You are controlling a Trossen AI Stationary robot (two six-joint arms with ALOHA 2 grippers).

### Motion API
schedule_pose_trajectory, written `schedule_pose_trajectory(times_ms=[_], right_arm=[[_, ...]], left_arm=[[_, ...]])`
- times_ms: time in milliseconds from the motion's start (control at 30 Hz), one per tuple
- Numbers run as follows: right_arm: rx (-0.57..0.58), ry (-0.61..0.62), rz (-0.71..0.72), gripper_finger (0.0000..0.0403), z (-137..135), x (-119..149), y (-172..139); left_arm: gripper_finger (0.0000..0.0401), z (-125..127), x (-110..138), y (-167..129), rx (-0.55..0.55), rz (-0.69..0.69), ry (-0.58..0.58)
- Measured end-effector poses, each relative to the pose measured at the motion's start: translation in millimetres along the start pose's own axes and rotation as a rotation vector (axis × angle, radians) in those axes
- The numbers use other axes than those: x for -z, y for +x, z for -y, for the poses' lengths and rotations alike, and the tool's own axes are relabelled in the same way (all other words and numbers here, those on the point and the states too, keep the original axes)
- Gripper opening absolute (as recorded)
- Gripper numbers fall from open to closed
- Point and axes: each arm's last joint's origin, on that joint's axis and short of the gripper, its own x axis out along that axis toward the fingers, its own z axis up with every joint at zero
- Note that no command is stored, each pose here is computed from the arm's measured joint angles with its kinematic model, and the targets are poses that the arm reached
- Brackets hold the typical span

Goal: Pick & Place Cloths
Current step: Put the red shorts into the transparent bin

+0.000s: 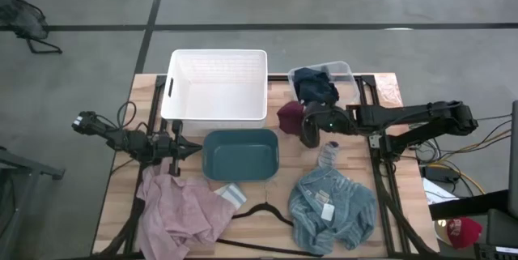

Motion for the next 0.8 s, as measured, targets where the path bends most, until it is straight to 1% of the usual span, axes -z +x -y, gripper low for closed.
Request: schedule_pose_trajectory(times_ms=[167, 400, 600, 800], right_arm=[[0.074, -0.031, 0.078, 0.0012, 3, -23, -12], [0.155, -0.047, 0.213, 0.0020, 10, -61, -38], [0.383, -0.057, 0.275, 0.0021, 21, -82, -56], [0.630, -0.069, 0.240, 0.0022, 33, -80, -56]], left_arm=[[0.0026, 0, 0, 0, 0.000, 0.000, 0.000], [0.0026, 0, 0, 0, 0.000, 0.000, 0.000], [0.0026, 0, 0, 0, 0.000, 0.000, 0.000], [0.0026, 0, 0, 0, 0.000, 0.000, 0.000]])
